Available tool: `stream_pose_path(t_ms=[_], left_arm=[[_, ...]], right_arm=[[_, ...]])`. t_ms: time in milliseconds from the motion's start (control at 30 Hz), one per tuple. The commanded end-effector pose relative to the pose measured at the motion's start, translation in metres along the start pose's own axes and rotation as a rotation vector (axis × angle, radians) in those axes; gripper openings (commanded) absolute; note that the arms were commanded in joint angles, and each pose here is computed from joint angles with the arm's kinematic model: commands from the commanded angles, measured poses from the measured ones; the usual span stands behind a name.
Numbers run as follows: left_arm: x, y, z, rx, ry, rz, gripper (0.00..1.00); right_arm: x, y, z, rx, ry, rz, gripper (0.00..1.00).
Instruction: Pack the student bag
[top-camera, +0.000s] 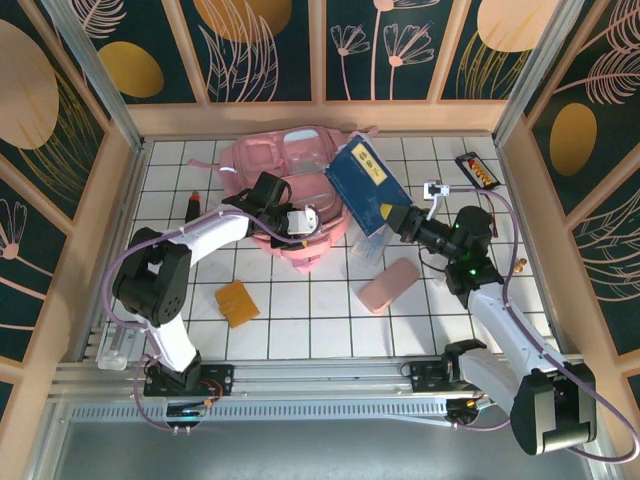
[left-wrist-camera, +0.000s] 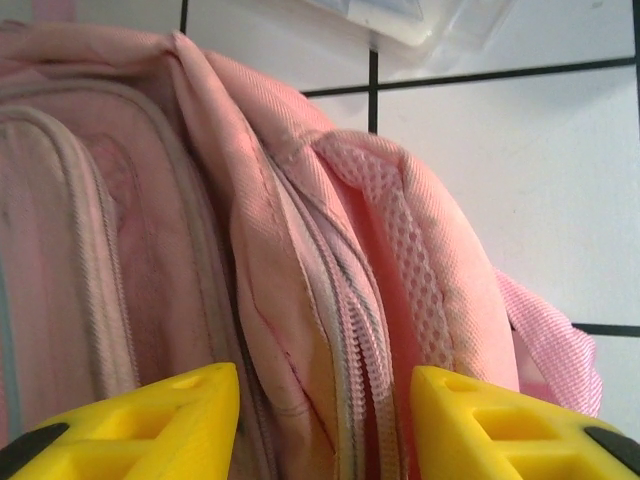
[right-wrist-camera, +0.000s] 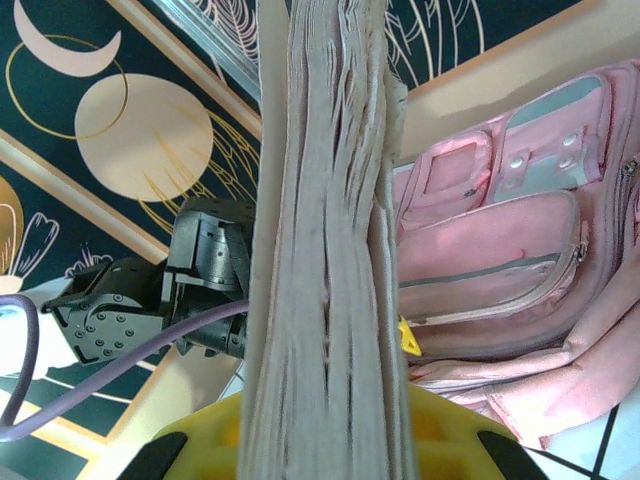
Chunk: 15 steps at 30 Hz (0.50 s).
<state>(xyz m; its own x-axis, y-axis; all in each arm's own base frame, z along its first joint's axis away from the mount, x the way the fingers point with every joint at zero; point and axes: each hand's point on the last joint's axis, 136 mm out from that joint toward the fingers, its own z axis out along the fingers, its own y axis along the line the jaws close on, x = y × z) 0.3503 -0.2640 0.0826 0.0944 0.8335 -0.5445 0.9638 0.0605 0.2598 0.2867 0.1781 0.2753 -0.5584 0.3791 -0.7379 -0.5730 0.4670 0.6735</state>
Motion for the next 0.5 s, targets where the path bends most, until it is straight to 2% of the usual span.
stream_pose_path(t_ms=[0, 133, 200, 333, 400, 467], left_arm=[[0.011, 0.004, 0.007, -0.005, 0.051, -0.002, 0.37], [-0.004, 0.004, 0.006, 0.041, -0.002, -0.033, 0.11], [-0.017, 0.004, 0.0, 0.059, -0.05, -0.052, 0.07], [-0.037, 0.005, -0.014, 0.084, -0.136, -0.101, 0.08], [-0.045, 0.006, -0.019, 0.107, -0.184, -0.136, 0.17], [-0.05, 0.012, -0.021, 0.106, -0.206, -0.157, 0.2]], right_arm=[[-0.021, 0.02, -0.007, -0.036, -0.062, -0.081, 0.0], [-0.021, 0.021, -0.007, -0.042, -0.061, -0.082, 0.0], [-0.021, 0.022, -0.008, -0.043, -0.056, -0.086, 0.0], [-0.02, 0.023, -0.009, -0.037, -0.047, -0.097, 0.0], [-0.019, 0.02, -0.009, -0.027, -0.042, -0.101, 0.0], [-0.018, 0.018, -0.008, -0.016, -0.042, -0.1, 0.0]])
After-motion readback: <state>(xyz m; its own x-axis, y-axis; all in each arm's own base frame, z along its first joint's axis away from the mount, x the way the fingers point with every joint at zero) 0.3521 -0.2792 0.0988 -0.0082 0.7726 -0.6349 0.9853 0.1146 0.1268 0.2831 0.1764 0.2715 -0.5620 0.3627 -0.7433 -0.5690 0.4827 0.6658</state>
